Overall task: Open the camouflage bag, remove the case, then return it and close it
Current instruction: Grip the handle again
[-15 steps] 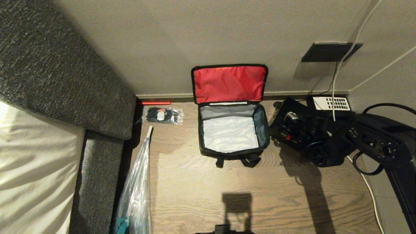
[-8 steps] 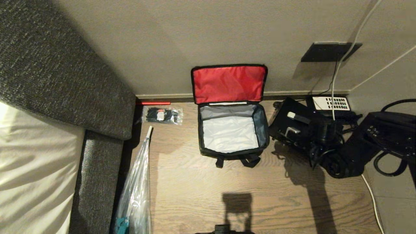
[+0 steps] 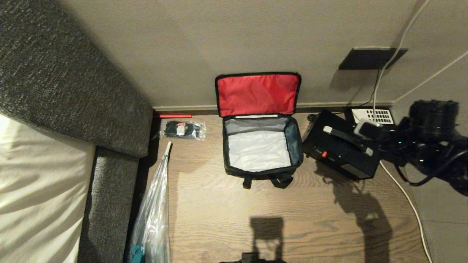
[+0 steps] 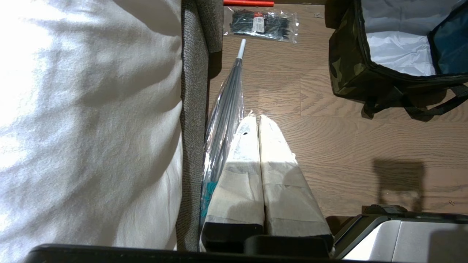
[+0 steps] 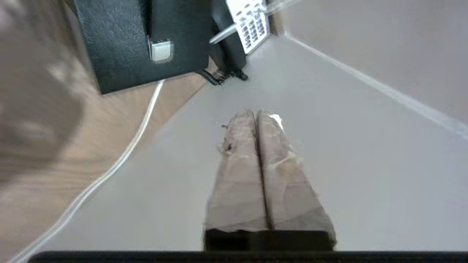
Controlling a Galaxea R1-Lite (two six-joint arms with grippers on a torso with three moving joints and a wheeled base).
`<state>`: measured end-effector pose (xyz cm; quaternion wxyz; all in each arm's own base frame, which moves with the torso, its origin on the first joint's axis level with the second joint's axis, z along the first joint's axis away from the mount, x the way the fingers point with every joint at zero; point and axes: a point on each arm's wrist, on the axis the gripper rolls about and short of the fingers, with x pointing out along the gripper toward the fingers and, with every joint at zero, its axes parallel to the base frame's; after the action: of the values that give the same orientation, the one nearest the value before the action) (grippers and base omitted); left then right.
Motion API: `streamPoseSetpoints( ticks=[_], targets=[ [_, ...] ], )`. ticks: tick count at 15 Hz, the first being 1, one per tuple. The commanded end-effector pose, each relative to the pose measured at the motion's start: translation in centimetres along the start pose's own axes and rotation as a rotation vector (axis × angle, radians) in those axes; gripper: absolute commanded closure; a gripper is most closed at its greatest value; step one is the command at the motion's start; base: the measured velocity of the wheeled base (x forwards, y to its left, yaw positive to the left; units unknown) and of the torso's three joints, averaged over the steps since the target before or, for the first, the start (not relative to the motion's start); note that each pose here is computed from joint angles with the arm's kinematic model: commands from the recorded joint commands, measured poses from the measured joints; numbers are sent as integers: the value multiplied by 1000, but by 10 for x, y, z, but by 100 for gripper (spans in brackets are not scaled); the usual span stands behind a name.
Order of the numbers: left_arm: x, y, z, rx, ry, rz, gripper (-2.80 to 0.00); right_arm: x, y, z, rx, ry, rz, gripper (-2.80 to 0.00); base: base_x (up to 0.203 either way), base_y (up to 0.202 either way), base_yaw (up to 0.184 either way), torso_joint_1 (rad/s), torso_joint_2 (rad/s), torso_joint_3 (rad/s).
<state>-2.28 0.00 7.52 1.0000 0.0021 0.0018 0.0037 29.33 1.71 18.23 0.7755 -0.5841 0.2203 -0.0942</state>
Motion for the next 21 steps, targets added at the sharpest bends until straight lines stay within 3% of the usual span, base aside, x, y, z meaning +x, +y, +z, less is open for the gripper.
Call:
streamPoseSetpoints(
  ticks=[1,3,6,7,9,11,12,14,17,19,21],
  targets=[
    [0,0,0,0,0,3,0,-92,-48,-35,160,-89,-63,0,0,0,0,0,0,0],
    [0,0,0,0,-1,2,0,-147,-47,-66,292,-158,-62,0,0,0,0,0,0,0],
    [0,0,0,0,0,2,0,-204,-6,-115,493,-194,-42,0,0,0,0,0,0,0],
    [0,0,0,0,0,2,0,-214,18,-130,627,-220,7,0,0,0,0,0,0,0],
    [0,0,0,0,0,2,0,-230,56,-149,970,-340,157,0,0,0,0,0,0,0],
    [0,0,0,1,-1,1,0,-236,97,-164,1112,-406,305,0,0,0,0,0,0,0],
    [0,0,0,-1,0,2,0,-237,111,-169,1155,-399,333,0,0,0,0,0,0,0],
    [0,0,0,-2,0,2,0,-239,118,-171,1206,-380,303,0,0,0,0,0,0,0],
    [0,0,0,1,0,2,0,-247,127,-178,1193,-468,215,0,0,0,0,0,0,0],
    [0,0,0,1,0,2,0,-247,131,-180,1166,-409,260,0,0,0,0,0,0,0],
    [0,0,0,0,0,2,0,-247,130,-180,1200,-410,258,0,0,0,0,0,0,0]
  ],
)
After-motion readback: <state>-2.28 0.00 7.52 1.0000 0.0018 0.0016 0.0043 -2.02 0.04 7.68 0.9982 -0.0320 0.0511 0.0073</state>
